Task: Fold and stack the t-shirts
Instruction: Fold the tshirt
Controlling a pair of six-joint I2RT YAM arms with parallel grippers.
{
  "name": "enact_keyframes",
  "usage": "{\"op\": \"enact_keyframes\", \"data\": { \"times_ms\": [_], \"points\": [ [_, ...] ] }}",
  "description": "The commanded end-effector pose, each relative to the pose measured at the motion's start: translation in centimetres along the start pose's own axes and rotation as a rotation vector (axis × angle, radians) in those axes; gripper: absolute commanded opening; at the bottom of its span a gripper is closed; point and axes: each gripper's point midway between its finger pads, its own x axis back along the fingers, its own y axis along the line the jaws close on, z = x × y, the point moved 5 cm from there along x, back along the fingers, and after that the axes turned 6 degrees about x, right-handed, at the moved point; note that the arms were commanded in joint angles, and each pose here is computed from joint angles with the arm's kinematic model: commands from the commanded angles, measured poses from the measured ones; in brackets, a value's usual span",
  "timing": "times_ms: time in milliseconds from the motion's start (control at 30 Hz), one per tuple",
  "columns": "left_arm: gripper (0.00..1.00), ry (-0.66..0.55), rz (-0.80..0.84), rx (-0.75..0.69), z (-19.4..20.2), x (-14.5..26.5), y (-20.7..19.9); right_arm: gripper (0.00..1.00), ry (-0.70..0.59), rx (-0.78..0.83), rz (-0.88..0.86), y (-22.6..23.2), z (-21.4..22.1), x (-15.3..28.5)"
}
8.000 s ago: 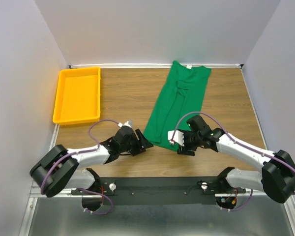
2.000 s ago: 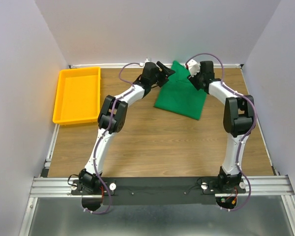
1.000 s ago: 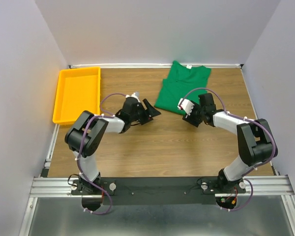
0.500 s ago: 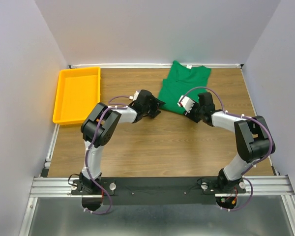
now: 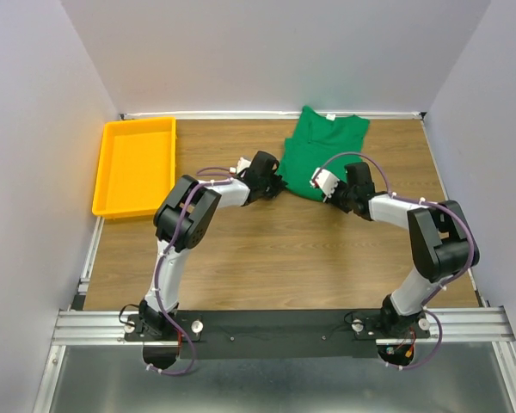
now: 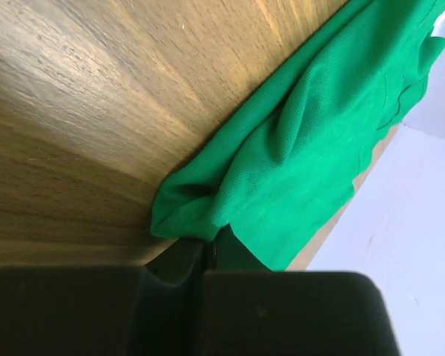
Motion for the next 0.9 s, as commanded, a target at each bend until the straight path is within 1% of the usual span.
{"op": "enact_keyframes", "data": {
  "times_ms": [0,33,67,100,167,200,233,267,300,333,367,400,433,500,533,567,600,633,667,767,867],
  "points": [
    [0.00,-0.060,-0.069,-0.032,-0.5,-0.5,1.9,0.17,0.037,-0.011,-0.082,1.7,1.0,-1.3],
    [0.00,-0.061,-0.063,-0.039,-0.5,-0.4,1.7,0.13,0.033,-0.011,-0.087,1.7,1.0,-1.5],
    [0.00,-0.060,-0.054,-0.048,-0.5,-0.3,1.5,0.02,0.051,-0.019,-0.122,2.4,1.4,-1.3],
    [0.00,-0.062,-0.030,-0.075,-0.5,0.2,1.0,0.01,0.035,-0.017,-0.131,2.6,1.1,-1.1],
    [0.00,-0.060,0.004,-0.116,-0.4,1.3,0.5,0.01,-0.004,0.011,-0.191,3.5,0.7,0.1],
    [0.00,-0.059,0.004,-0.117,-0.3,1.3,0.5,0.01,0.018,0.024,-0.227,4.3,1.3,0.4],
    [0.00,-0.056,0.023,-0.142,-0.3,2.3,0.4,0.01,-0.040,0.048,-0.267,4.5,0.3,1.3],
    [0.00,-0.052,0.031,-0.156,-0.2,2.9,0.5,0.01,-0.021,0.058,-0.363,6.3,0.9,2.6],
    [0.00,-0.040,0.037,-0.172,0.3,3.5,0.9,0.01,-0.058,0.117,-0.427,7.5,0.8,3.2],
    [0.00,-0.034,0.046,-0.186,0.5,4.8,1.8,0.01,-0.087,0.155,-0.439,7.7,0.3,4.6],
    [0.00,-0.020,0.049,-0.196,0.9,5.5,2.5,0.00,-0.083,0.196,-0.507,9.1,0.8,5.7],
    [0.00,-0.005,0.054,-0.202,1.3,6.2,3.2,0.01,-0.093,0.217,-0.530,9.7,0.8,6.5],
    [0.00,0.022,0.056,-0.214,2.1,7.8,5.1,0.01,-0.114,0.252,-0.554,10.8,0.4,7.7],
    [0.00,0.067,0.077,-0.186,3.4,9.6,6.9,0.01,-0.110,0.283,-0.627,12.7,0.6,9.5],
    [0.00,0.087,0.063,-0.178,3.7,11.2,9.2,0.01,-0.120,0.309,-0.652,13.8,0.2,10.2],
    [0.00,0.127,0.101,-0.156,5.3,12.3,9.4,0.01,-0.129,0.308,-0.649,14.5,0.2,11.3],
    [0.00,0.146,0.107,-0.146,5.9,13.1,10.0,0.01,-0.135,0.310,-0.649,14.8,0.0,11.8],
    [0.00,0.141,0.113,-0.134,6.1,14.1,10.8,0.01,-0.158,0.306,-0.643,14.9,-0.4,12.4],
    [0.00,0.166,0.124,-0.117,7.3,15.0,11.1,0.01,-0.169,0.286,-0.621,14.8,-0.6,13.2],
    [0.00,0.153,0.168,-0.097,7.8,16.0,10.2,0.01,-0.158,0.264,-0.564,14.1,-0.9,13.8],
    [0.00,0.117,0.216,-0.087,7.7,15.8,7.8,0.01,-0.123,0.233,-0.483,12.7,-1.3,14.0]
  ]
}}
